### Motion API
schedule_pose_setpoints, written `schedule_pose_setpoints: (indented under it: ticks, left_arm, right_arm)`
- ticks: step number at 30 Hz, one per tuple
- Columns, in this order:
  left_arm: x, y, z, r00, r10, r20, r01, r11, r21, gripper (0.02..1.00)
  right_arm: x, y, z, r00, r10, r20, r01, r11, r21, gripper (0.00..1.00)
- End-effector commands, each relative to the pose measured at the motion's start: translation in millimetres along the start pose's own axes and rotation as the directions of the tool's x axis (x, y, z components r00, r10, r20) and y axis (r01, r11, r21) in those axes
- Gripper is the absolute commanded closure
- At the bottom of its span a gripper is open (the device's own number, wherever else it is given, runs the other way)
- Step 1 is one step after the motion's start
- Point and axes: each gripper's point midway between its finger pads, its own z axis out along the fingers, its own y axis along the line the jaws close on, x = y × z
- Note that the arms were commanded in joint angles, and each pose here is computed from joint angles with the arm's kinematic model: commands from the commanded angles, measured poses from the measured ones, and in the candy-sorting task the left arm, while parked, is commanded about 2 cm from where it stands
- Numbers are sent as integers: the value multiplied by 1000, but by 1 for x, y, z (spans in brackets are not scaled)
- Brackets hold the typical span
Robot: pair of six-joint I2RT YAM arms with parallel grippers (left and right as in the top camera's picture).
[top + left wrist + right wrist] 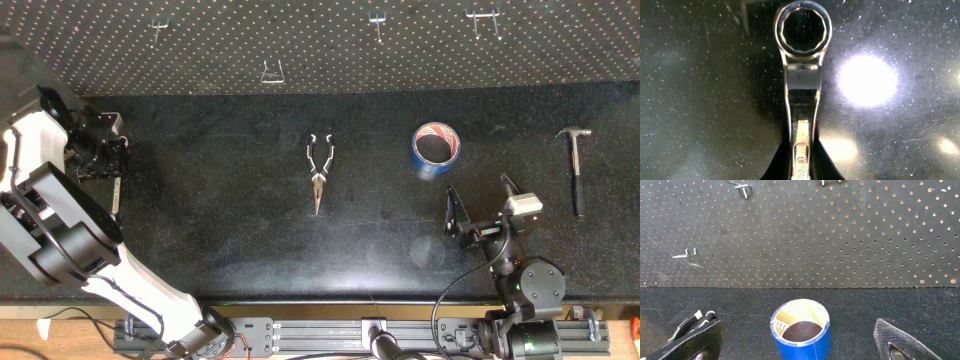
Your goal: Place Tools Onto Pegboard
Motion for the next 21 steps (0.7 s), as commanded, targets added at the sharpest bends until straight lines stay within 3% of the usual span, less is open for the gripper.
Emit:
schedule_pose_setpoints:
  ticks: [1, 3, 5, 7, 9, 11, 15, 18, 21]
  left_arm:
    - [-13, 9, -4, 999, 4, 54, -3, 999, -32, 991]
    - [-46, 21, -89, 951, -8, 309, 64, 983, -170, 989]
    - [-54, 14, -173, 853, 22, 521, 118, 965, -233, 989]
    - [-53, -11, -212, 773, 70, 630, 140, 950, -278, 989]
    - [-53, -50, -220, 711, 71, 699, 165, 950, -264, 989]
    - [-41, -114, -232, 578, 17, 816, 191, 969, -156, 991]
    - [-41, -156, -212, 572, -56, 819, 157, 987, -41, 989]
    - [-50, -161, -240, 475, -46, 879, 174, 984, -42, 989]
    - [-58, -160, -241, 459, -42, 887, 173, 984, -42, 989]
  right_arm:
    - [1, 1, 0, 1000, 11, -2, -11, 1000, -5, 25]
    - [1, 1, 0, 1000, 11, -2, -11, 1000, -6, 25]
    - [1, 1, 0, 1000, 11, -2, -11, 1000, -5, 25]
    - [1, 1, 0, 1000, 11, -2, -11, 1000, -5, 25]
    - [1, 1, 0, 1000, 11, -2, -11, 1000, -5, 23]
    - [1, 1, 0, 1000, 11, -2, -11, 1000, -5, 25]
    - [1, 1, 0, 1000, 11, -2, -11, 1000, -6, 25]
    - [1, 1, 0, 1000, 11, -2, -11, 1000, -5, 25]
    - [1, 1, 0, 1000, 11, -2, -11, 1000, -5, 25]
